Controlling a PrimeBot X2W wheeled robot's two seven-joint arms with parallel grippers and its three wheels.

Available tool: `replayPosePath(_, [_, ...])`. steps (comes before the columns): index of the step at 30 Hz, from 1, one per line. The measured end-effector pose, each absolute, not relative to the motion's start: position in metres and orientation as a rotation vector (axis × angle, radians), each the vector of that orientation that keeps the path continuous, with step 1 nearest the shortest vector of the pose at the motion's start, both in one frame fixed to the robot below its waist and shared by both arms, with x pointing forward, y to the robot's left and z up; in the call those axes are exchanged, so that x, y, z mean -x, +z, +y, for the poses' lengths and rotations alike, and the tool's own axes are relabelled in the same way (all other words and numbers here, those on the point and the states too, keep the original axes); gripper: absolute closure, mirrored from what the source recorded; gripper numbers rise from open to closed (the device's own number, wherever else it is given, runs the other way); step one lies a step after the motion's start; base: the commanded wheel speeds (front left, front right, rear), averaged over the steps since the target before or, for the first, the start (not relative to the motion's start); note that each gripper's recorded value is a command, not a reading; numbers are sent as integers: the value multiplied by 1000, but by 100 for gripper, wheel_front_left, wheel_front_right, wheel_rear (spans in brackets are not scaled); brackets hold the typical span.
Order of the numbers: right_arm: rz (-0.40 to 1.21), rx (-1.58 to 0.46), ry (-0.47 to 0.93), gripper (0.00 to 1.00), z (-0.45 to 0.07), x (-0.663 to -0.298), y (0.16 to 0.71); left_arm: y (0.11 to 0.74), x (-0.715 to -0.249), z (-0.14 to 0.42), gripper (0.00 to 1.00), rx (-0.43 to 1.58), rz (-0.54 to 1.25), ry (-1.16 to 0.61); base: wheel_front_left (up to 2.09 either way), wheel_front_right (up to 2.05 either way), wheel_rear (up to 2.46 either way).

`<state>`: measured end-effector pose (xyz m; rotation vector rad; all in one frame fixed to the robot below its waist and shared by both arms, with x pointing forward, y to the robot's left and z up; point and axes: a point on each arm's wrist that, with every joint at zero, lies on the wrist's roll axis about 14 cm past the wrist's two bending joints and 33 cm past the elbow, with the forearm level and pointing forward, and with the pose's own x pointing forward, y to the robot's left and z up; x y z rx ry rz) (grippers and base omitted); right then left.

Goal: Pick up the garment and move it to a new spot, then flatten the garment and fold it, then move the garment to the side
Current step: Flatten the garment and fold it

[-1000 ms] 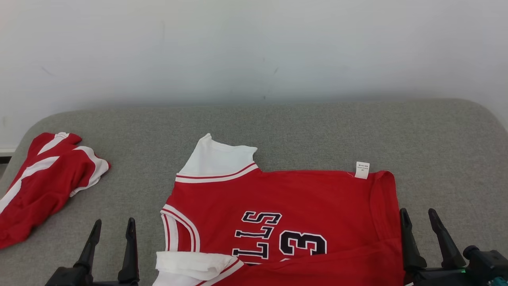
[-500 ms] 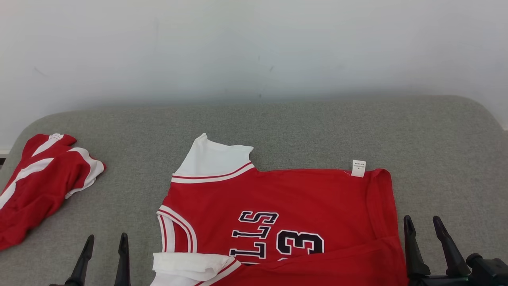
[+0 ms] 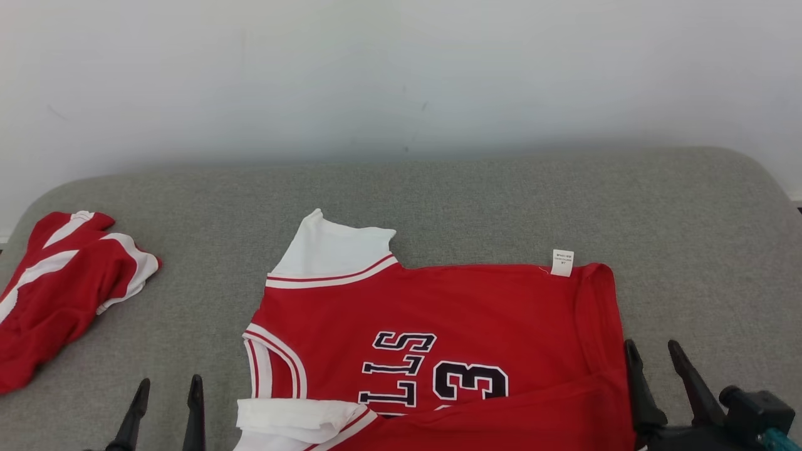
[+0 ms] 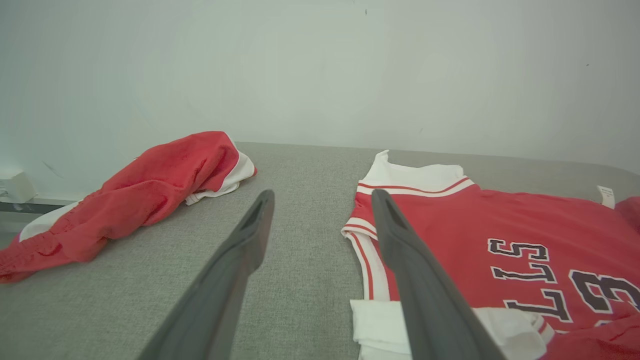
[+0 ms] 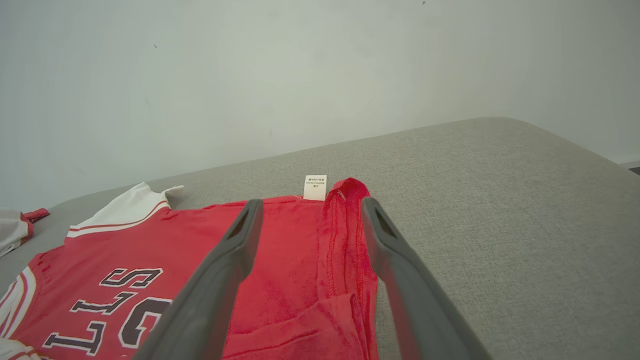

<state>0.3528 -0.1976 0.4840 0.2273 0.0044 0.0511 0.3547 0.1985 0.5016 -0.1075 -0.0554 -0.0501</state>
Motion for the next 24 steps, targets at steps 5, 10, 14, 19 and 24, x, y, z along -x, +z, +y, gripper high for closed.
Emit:
replayPosePath(5, [25,-212,42,0,-209,-378,489,513,-384,193,0,89,-84,-93,0,0,0])
replayPosePath(10, [111,-182,32,0,-218,-408,479,527,-429,180,0,54,-76,-178,0,0,0])
replayPosePath(14, [166,-158,45,0,-216,-434,473,541,-470,163,0,23,-64,-253,0,0,0])
replayPosePath(19, [238,-136,60,0,-214,-464,457,541,-519,154,0,2,-3,-300,0,0,0])
replayPosePath(24, [328,-119,79,0,-206,-488,434,519,-559,140,0,-2,114,-354,0,0,0])
